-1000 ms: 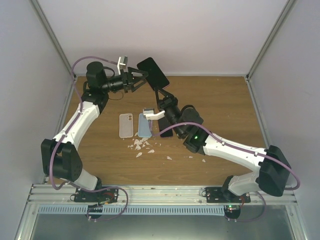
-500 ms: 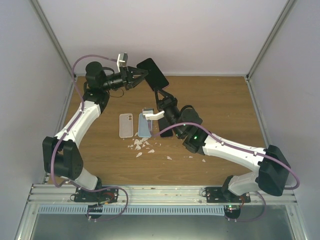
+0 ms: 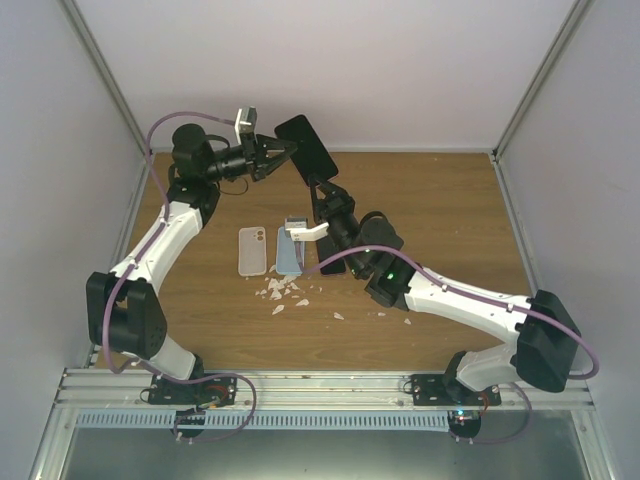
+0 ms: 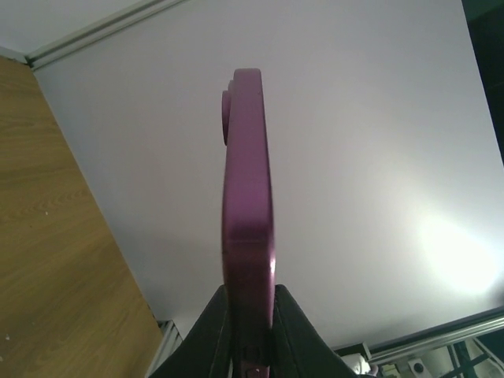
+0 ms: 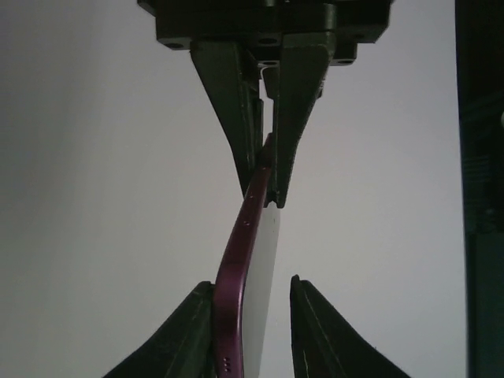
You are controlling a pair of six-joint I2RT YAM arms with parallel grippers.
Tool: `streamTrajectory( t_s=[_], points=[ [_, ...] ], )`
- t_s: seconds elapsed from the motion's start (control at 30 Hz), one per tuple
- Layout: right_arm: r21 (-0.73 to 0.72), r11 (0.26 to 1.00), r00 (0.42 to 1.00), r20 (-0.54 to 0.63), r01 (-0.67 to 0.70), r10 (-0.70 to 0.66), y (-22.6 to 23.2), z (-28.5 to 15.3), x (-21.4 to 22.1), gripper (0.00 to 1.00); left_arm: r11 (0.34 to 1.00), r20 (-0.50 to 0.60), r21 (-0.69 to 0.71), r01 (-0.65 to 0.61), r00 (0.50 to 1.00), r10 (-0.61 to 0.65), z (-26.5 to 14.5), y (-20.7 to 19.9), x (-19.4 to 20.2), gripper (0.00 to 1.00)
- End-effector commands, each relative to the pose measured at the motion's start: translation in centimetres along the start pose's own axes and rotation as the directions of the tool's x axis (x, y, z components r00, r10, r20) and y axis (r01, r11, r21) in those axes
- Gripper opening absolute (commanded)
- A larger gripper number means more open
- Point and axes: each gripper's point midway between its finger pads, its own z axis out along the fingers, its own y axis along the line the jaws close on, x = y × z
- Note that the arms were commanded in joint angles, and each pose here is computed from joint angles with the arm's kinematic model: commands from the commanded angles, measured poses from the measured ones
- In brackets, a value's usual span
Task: Take the phone out of the phone case
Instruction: Place the phone at the center of the board.
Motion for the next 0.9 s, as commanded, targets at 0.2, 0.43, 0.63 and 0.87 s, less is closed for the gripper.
streamTrajectory(
  t_s=[0.2,0.43,0.63,0.87],
  points=[
    [0.046,0.997,0.998,-0.004,-0.067,0.068,-2.0,-0.8,0.3,0.70,0.992,0.018,0.004,-0.128,0.992,0.128,-0.5,-0.4,-0.6,0.00],
    [-0.056,0.991,0.992,0.011,-0.123,0.123,-0.5,-1.1,0.1,0.91,0.981,0.024,-0.032,-0.191,0.981,0.191,-1.3,0.0,-1.0,0.00],
    [-0.222,0.920,0.944,0.000,-0.323,0.331,0.1,-1.2,0.0,1.00,0.960,0.024,-0.075,-0.272,0.961,0.274,-1.7,0.4,-2.1,0.00],
    [-0.403,0.712,0.797,-0.085,-0.576,0.597,0.0,-1.0,2.0,1.00,0.918,-0.029,-0.085,-0.387,0.922,0.386,-1.6,1.3,-1.5,0.00]
  ],
)
